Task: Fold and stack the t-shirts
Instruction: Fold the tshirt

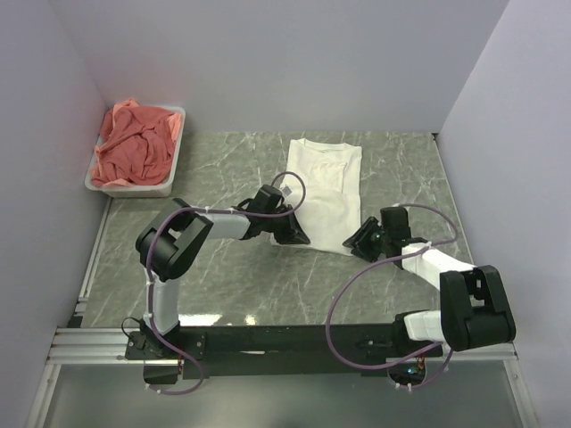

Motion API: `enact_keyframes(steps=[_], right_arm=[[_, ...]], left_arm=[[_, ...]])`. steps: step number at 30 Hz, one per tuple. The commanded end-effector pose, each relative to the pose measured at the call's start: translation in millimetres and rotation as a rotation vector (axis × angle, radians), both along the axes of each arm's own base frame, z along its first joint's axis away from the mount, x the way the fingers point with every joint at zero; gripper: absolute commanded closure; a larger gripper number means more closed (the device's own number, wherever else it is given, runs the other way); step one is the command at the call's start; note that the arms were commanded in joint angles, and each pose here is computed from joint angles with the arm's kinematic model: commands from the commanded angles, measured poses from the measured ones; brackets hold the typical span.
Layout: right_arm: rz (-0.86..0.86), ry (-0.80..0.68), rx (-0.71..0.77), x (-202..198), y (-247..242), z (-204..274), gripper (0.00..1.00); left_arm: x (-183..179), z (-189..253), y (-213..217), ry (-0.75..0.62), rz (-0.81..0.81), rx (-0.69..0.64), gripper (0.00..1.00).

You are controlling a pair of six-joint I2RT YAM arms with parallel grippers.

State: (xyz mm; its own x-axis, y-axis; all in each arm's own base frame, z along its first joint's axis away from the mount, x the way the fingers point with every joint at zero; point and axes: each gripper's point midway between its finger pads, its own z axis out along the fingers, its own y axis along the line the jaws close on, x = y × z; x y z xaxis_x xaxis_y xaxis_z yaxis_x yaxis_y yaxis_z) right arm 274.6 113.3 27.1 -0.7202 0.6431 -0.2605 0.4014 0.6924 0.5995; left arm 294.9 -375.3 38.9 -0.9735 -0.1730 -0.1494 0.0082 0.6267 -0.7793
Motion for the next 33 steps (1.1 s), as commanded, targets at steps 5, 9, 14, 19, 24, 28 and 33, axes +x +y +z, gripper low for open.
enact_keyframes(steps=[5,9,14,19,24,28,33], right_arm=[[-0.050,-0.035,-0.047,0.7,-25.4,11.9,0.52],[-0.033,-0.109,-0.046,9.1,-24.3,43.0,0.52],[0.037,-0.223,-0.014,41.0,3.5,89.7,0.53],[0.140,-0.282,0.013,102.2,44.1,111.6,0.59],[0.221,-0.233,0.071,147.7,69.5,86.2,0.68],[0.232,-0.192,0.077,164.5,70.8,58.5,0.73],[0.174,-0.100,0.082,172.2,49.3,17.3,0.75]], left_arm=[[8.1,18.7,9.5,-0.083,0.010,0.032,0.89],[13.1,41.0,11.6,-0.127,0.010,0.008,0.86],[34.0,65.2,12.7,-0.154,0.043,-0.055,0.83],[91.6,70.9,5.7,-0.173,0.081,-0.105,0.85],[131.4,65.6,-3.1,-0.182,0.074,-0.128,0.87],[151.0,45.0,8.0,-0.159,0.110,-0.085,0.86],[160.9,3.2,26.6,-0.076,0.148,-0.025,0.89]])
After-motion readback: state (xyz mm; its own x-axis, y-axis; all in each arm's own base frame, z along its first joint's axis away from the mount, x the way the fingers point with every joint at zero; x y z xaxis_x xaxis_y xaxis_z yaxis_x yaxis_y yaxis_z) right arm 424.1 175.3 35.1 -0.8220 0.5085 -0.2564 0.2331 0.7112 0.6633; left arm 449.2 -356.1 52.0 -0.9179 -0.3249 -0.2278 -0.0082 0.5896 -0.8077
